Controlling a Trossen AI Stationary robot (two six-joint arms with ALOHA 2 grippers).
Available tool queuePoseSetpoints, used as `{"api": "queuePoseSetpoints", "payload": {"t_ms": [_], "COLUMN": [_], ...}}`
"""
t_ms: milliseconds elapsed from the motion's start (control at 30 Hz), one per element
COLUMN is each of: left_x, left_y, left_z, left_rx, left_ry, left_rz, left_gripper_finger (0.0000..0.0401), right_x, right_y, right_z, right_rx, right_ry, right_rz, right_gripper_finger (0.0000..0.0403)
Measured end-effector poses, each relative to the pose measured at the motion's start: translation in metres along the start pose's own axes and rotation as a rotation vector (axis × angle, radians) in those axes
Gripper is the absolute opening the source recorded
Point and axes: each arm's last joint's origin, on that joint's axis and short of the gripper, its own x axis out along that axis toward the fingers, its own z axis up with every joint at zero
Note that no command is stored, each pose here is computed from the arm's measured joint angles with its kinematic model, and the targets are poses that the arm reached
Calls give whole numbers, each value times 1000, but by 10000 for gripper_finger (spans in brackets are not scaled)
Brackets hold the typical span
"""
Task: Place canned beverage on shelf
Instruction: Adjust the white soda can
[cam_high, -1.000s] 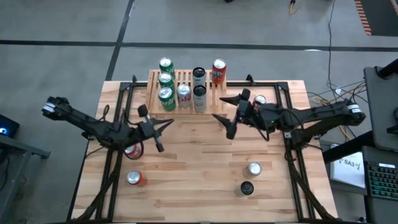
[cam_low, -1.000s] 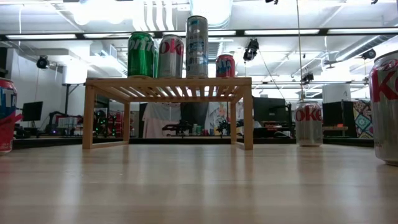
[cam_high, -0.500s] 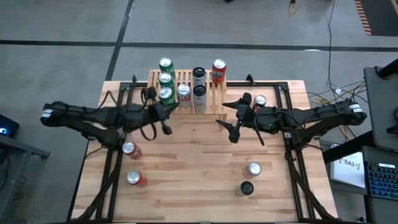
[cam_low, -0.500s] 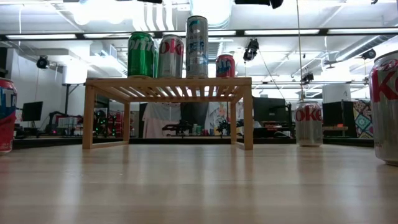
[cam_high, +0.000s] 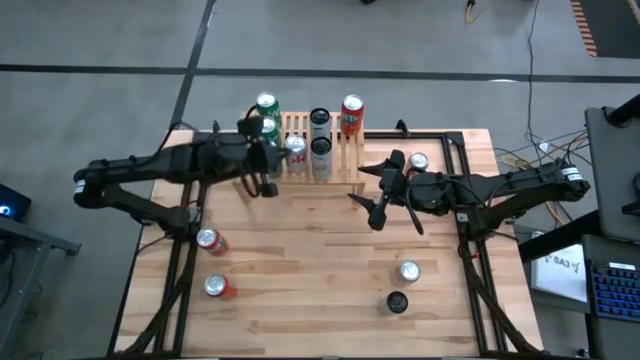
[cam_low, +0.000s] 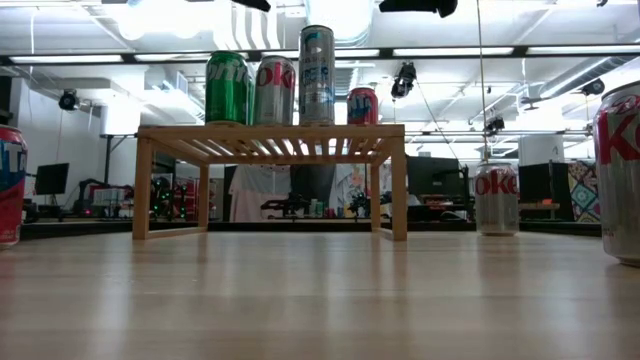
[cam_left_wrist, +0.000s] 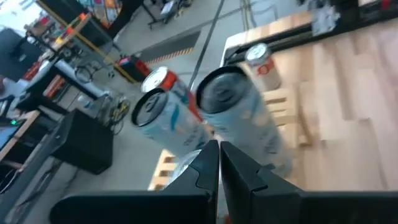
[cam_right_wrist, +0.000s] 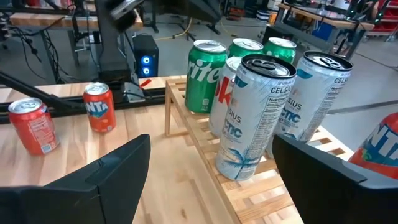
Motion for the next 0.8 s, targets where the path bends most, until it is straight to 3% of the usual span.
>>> {"api": "queuePoseSetpoints", "payload": {"t_ms": [300,800], "left_x": [22,43], "left_y": [20,11], "left_z": [11,2], "left_rx": [27,20], "left_ry": [167,270], "left_rz": [2,-33], "left_gripper_finger": [0,0], "right_x": [0,1], "right_y": [0,0], "right_z": [-1,-6], "right_rx": [21,9], "right_ry": [13,26], "right_rz": [-1,-1], "right_gripper_finger": [325,325]}}
